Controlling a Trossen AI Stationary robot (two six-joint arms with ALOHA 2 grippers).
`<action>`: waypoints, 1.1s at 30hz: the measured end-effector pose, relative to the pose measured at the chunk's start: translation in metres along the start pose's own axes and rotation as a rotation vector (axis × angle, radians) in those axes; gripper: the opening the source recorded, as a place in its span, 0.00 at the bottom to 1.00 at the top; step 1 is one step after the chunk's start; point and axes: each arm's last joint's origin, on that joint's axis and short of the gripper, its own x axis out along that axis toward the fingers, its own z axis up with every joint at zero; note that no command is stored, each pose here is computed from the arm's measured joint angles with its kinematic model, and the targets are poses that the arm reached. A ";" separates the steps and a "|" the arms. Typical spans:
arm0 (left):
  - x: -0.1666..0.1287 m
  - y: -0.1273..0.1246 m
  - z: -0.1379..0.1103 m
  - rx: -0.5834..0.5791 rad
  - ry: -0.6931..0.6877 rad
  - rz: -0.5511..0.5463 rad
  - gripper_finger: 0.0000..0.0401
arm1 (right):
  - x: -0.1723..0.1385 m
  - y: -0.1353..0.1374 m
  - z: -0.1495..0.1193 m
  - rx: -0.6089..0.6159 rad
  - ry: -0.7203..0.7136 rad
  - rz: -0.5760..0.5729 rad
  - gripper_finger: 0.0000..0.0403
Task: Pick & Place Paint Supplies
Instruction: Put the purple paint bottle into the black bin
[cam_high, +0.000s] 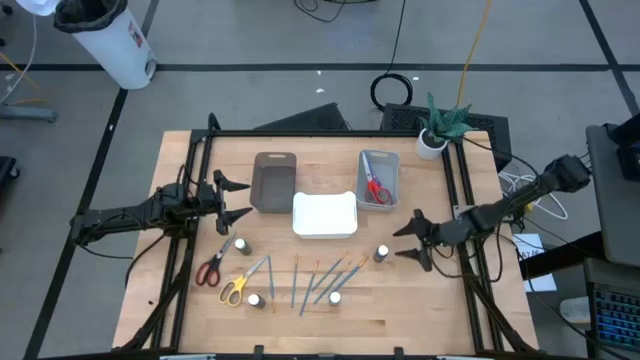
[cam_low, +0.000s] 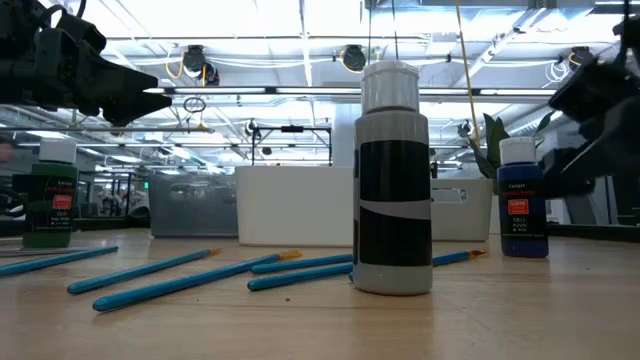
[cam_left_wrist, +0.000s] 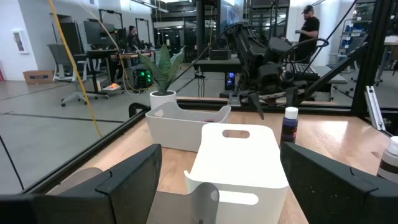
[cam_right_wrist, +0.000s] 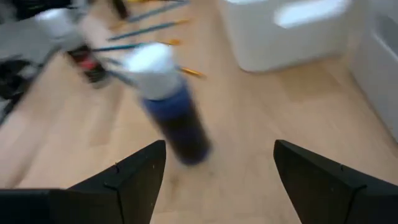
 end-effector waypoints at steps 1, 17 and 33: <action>0.000 0.000 0.000 0.000 0.000 0.000 0.83 | 0.001 0.000 -0.002 0.020 0.011 -0.025 0.72; 0.000 0.000 0.000 0.000 0.000 0.000 0.83 | 0.020 0.016 -0.026 -0.017 0.058 -0.075 0.72; 0.000 0.000 0.000 0.000 0.001 0.000 0.83 | 0.042 0.024 -0.042 -0.181 0.049 -0.145 0.72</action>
